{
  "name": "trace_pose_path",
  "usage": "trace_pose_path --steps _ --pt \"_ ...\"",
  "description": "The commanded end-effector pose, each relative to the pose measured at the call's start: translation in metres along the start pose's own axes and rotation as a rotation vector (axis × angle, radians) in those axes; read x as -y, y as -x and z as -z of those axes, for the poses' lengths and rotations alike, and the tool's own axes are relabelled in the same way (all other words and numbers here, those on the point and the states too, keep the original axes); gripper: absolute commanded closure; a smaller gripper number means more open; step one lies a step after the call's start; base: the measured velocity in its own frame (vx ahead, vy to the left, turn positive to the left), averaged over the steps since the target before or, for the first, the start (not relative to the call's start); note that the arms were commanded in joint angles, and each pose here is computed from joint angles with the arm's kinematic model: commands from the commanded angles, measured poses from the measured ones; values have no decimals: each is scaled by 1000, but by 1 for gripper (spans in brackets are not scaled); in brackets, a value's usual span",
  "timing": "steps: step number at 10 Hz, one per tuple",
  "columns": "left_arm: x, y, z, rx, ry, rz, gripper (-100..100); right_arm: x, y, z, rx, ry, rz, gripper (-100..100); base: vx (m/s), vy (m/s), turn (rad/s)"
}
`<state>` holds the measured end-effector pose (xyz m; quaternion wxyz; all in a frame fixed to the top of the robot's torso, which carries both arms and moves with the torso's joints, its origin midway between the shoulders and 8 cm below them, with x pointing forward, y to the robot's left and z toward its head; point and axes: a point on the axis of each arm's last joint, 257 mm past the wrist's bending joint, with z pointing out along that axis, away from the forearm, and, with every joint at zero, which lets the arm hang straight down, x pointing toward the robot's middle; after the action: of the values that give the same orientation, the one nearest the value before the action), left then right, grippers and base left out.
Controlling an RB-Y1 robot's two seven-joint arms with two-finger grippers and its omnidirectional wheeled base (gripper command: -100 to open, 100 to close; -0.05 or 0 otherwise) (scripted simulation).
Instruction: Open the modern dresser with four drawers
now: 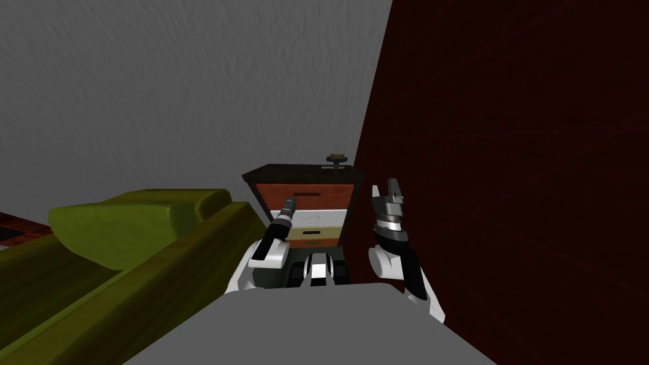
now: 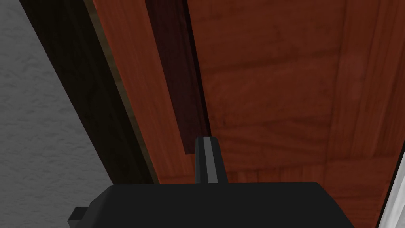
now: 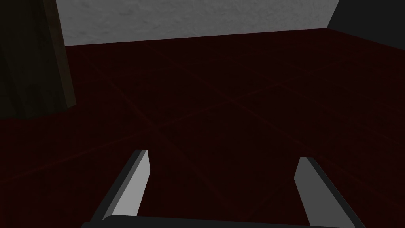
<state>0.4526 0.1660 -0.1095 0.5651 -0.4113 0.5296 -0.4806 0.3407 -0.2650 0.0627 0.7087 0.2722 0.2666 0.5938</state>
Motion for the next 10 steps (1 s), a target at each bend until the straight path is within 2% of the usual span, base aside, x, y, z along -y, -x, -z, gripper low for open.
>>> trace_pose_path --steps 1,3,4,7,10 --pt "-1 0 5 -2 10 -2 100 0 0 0 0 0 0 0 -216 10 9" --pt "0 0 5 -3 9 -2 100 0 0 0 0 0 0 0 -179 1 3" --pt "-6 1 8 -24 14 -45 -100 0 0 0 0 0 0 0 -23 -1 -4" --pt "-17 3 12 -61 25 -123 -100 0 0 0 0 0 0 0 20 0 -1" --pt "-26 5 15 -88 37 -179 -100 0 0 0 0 0 0 0 26 -4 -4"
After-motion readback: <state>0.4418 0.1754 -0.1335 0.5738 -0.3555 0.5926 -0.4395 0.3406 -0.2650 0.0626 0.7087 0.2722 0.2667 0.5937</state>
